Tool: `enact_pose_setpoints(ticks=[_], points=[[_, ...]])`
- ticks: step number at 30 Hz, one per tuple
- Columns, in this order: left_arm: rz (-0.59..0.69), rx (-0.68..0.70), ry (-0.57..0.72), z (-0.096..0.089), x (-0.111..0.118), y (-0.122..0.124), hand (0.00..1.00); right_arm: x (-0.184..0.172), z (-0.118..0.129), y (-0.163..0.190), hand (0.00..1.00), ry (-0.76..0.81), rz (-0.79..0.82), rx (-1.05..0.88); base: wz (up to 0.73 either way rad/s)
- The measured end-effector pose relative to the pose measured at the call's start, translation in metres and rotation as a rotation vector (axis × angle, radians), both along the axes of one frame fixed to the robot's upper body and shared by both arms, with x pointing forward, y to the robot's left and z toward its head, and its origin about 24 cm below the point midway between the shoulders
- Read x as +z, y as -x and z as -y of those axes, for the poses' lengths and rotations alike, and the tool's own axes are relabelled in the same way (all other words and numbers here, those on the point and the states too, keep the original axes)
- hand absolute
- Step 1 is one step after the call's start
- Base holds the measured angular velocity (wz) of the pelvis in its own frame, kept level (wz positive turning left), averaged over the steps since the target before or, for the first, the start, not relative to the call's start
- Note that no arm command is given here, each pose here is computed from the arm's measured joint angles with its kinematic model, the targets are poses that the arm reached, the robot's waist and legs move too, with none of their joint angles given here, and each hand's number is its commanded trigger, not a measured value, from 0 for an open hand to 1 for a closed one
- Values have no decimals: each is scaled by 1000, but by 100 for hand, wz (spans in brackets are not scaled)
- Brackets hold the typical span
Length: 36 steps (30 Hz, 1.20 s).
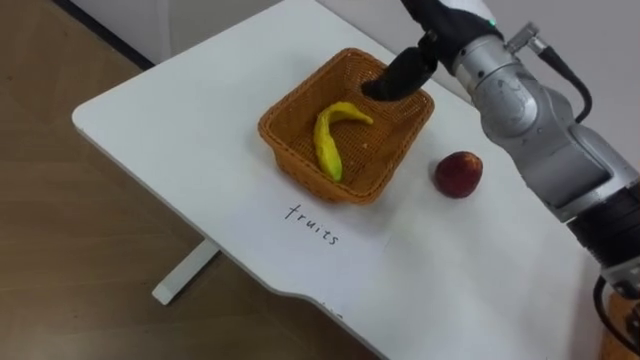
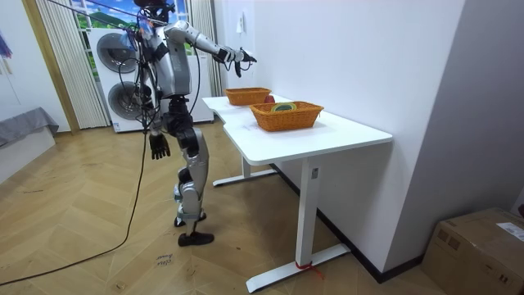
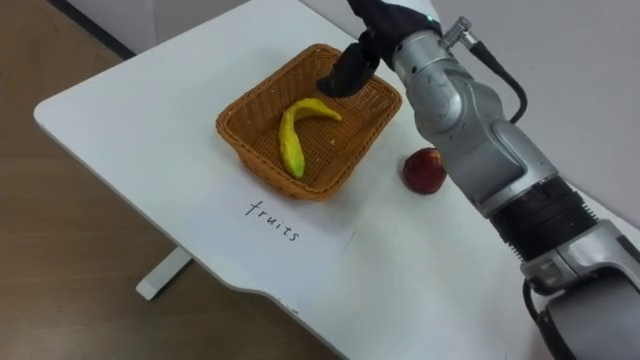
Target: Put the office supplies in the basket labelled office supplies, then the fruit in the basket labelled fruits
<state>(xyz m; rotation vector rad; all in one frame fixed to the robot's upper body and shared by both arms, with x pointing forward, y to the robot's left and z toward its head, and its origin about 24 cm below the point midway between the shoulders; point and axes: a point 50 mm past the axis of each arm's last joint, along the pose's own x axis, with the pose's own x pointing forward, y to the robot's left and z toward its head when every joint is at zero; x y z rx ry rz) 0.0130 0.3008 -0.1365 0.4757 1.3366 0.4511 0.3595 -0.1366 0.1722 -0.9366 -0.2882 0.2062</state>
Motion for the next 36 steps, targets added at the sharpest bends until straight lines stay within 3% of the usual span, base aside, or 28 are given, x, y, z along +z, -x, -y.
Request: enact_pose_setpoints(ticks=[14,28,36], points=[[16,3,30,12,-4,-3,0,-22,45,1,0,-234,71,-265,0],[42,-8,39,26,-7,-7,0,-19,72,4,0,-552,103,-416,0],[34,-21,55,33,-10,-7,0,-47,95,1,0,-693,-12,-552,2]])
